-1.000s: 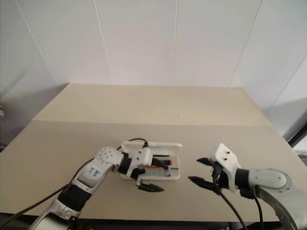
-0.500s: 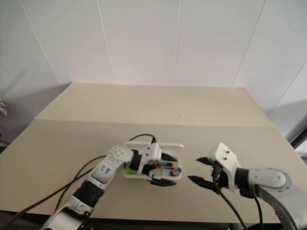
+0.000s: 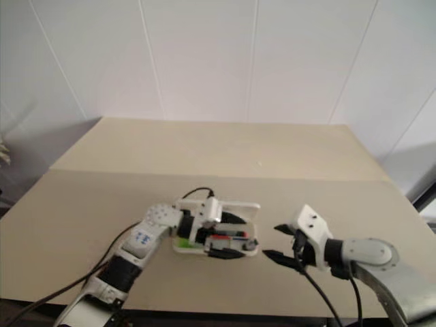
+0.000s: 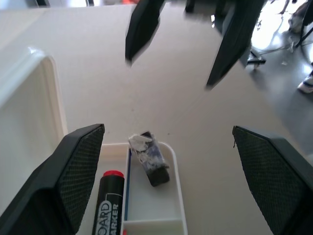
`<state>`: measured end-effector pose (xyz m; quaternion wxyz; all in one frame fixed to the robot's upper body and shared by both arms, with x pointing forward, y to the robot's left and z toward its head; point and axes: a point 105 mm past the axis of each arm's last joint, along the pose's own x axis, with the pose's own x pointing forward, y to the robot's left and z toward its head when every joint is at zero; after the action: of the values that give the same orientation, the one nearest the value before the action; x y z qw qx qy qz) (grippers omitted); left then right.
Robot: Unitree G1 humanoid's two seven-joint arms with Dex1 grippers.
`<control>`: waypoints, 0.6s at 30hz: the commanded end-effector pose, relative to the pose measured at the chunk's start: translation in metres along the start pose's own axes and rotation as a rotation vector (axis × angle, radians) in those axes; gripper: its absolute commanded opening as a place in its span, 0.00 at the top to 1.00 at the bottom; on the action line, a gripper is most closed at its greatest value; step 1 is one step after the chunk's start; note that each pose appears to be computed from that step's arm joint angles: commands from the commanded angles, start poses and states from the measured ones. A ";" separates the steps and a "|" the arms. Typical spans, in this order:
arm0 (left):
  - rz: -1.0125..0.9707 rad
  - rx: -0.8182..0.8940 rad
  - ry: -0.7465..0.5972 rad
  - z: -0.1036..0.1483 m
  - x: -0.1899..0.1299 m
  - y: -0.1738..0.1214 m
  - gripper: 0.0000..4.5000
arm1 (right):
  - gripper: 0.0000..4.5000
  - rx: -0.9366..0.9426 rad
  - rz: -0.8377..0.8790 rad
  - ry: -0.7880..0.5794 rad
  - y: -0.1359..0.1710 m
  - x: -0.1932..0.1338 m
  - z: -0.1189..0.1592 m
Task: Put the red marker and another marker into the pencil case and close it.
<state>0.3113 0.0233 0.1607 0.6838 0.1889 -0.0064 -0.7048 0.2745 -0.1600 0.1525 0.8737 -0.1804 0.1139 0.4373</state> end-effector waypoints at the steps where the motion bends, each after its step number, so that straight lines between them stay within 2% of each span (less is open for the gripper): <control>1: -0.028 0.019 -0.049 0.014 -0.023 -0.007 0.01 | 0.00 -0.029 -0.056 -0.040 -0.008 0.009 0.009; 5: -0.052 0.030 -0.062 0.019 -0.054 -0.014 0.01 | 0.00 -0.029 -0.113 -0.021 -0.017 0.018 -0.001; 11: -0.039 0.067 -0.144 0.045 -0.096 -0.015 0.01 | 0.00 -0.025 -0.149 -0.019 -0.023 0.024 -0.005; 14: 0.054 0.091 -0.108 0.046 -0.122 -0.001 0.01 | 0.00 -0.021 -0.153 -0.026 -0.023 0.034 -0.005; 18: 0.255 0.161 -0.051 0.047 -0.152 0.033 0.01 | 0.00 -0.015 -0.120 -0.057 -0.015 0.046 0.001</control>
<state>0.3212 0.1436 0.2379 0.7297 0.1951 -0.0803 -0.6504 0.3131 -0.1422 0.1274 0.9009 -0.1739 0.1056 0.3834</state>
